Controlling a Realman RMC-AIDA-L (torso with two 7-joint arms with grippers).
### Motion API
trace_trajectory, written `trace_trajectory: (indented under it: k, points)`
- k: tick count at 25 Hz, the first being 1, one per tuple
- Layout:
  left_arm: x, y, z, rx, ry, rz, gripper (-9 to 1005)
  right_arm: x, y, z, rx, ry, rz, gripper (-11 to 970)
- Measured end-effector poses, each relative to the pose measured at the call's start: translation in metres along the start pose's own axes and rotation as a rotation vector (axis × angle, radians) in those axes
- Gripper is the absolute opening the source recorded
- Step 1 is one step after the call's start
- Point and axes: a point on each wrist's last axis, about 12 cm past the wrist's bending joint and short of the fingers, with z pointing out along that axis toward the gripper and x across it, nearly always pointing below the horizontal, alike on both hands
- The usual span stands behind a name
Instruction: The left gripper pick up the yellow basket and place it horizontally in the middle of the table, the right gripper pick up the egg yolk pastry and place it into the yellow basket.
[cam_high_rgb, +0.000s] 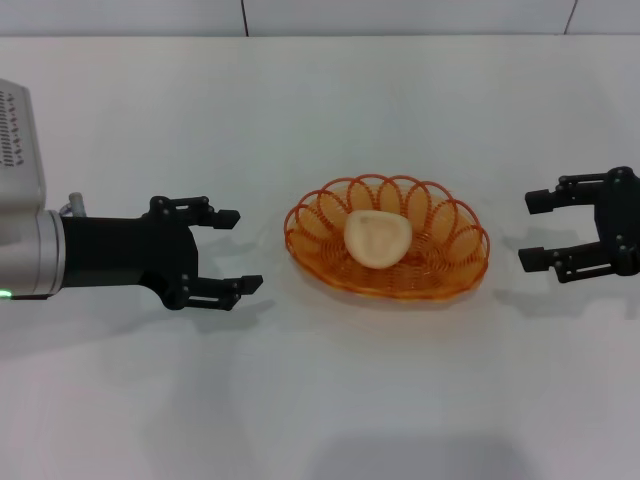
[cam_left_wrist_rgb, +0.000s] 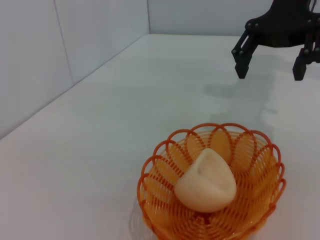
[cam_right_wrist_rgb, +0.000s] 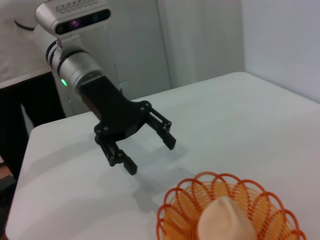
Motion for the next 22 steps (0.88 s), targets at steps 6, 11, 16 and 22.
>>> trace_trajectory:
  k: [6,11,16,22]
  points:
    - [-0.002,0.004,0.000,0.060,-0.039,-0.002,814,0.008,-0.003,0.000,0.024,0.011,0.014,776]
    - [-0.008,0.004,-0.002,0.098,-0.065,0.028,814,0.009,-0.002,0.001,0.020,0.018,0.015,776]
    - [-0.010,0.004,-0.002,0.111,-0.077,0.045,814,0.012,0.000,0.002,0.015,0.026,0.025,776]
    - [-0.011,0.005,-0.002,0.111,-0.078,0.048,814,0.015,0.002,0.002,0.015,0.025,0.034,776]
